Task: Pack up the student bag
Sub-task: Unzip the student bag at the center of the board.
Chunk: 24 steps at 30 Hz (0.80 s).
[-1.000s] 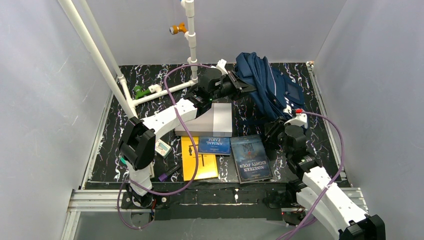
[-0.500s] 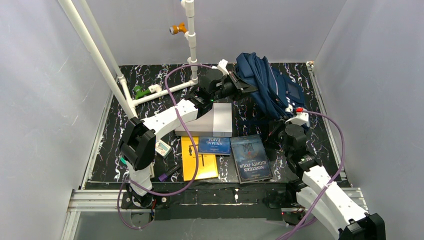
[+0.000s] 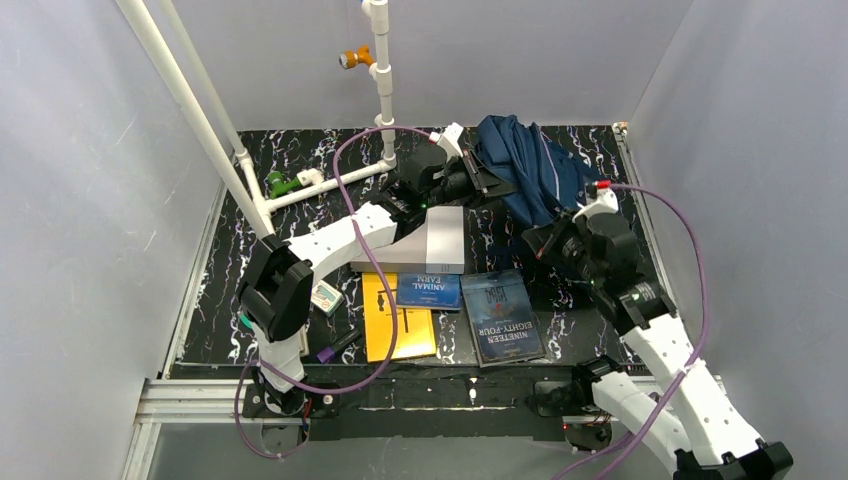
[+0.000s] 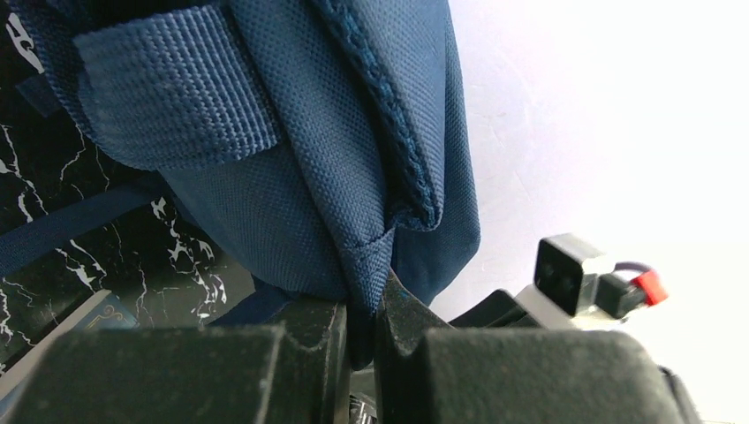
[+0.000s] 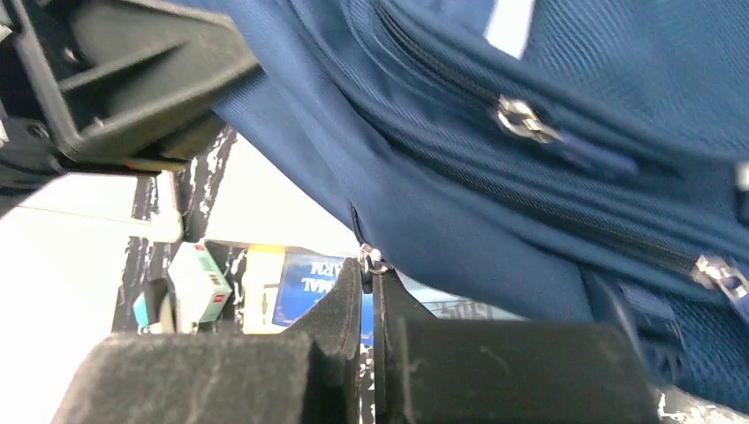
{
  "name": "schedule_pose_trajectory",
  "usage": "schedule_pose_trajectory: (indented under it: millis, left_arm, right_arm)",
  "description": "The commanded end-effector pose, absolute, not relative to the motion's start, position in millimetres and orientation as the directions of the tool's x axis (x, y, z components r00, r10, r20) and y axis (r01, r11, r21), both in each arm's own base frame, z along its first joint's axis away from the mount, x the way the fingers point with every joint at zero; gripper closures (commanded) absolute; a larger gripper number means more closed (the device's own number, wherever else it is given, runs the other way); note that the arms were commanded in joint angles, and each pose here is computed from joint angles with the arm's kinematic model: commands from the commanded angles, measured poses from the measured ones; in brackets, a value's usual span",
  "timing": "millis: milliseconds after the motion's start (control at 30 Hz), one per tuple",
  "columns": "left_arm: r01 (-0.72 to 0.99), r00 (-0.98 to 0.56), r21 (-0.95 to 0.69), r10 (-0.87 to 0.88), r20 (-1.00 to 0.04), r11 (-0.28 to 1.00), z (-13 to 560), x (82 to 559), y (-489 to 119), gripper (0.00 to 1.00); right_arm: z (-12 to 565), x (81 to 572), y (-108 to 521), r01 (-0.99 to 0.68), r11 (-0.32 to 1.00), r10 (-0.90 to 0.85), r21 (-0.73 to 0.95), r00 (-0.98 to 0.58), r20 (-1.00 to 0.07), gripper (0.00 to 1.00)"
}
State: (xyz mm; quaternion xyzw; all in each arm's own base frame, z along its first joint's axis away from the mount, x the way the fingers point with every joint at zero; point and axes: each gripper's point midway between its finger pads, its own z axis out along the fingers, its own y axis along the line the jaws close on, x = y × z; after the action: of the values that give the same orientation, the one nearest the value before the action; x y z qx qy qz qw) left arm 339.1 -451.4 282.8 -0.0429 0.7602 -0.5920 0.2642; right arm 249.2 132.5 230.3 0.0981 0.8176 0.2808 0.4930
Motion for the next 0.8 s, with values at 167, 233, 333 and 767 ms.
schedule_pose_trajectory:
  millis: [167, 233, 333, 767]
  left_arm:
    - [0.382, -0.866, -0.902, -0.264, -0.425, 0.198, 307, 292, -469, 1.00]
    - [0.403, -0.866, -0.898, -0.244, -0.437, 0.179, 306, 281, -471, 1.00]
    - [0.476, -0.827, -0.858, -0.233, -0.511, 0.194, 307, 278, -464, 1.00]
    - [0.534, -0.801, -0.822, -0.193, -0.567, 0.200, 298, 272, -461, 1.00]
  right_arm:
    - [352, 262, 193, -0.311, 0.627, 0.478, 0.715, -0.571, -0.667, 0.99]
    - [369, 273, 208, -0.303, 0.556, 0.516, 0.774, -0.604, -0.607, 0.99]
    - [409, 274, 218, -0.327, 0.393, 0.615, 0.859, -0.601, -0.510, 0.99]
    - [468, 307, 221, -0.352, 0.374, 0.680, 0.858, -0.525, -0.512, 0.99]
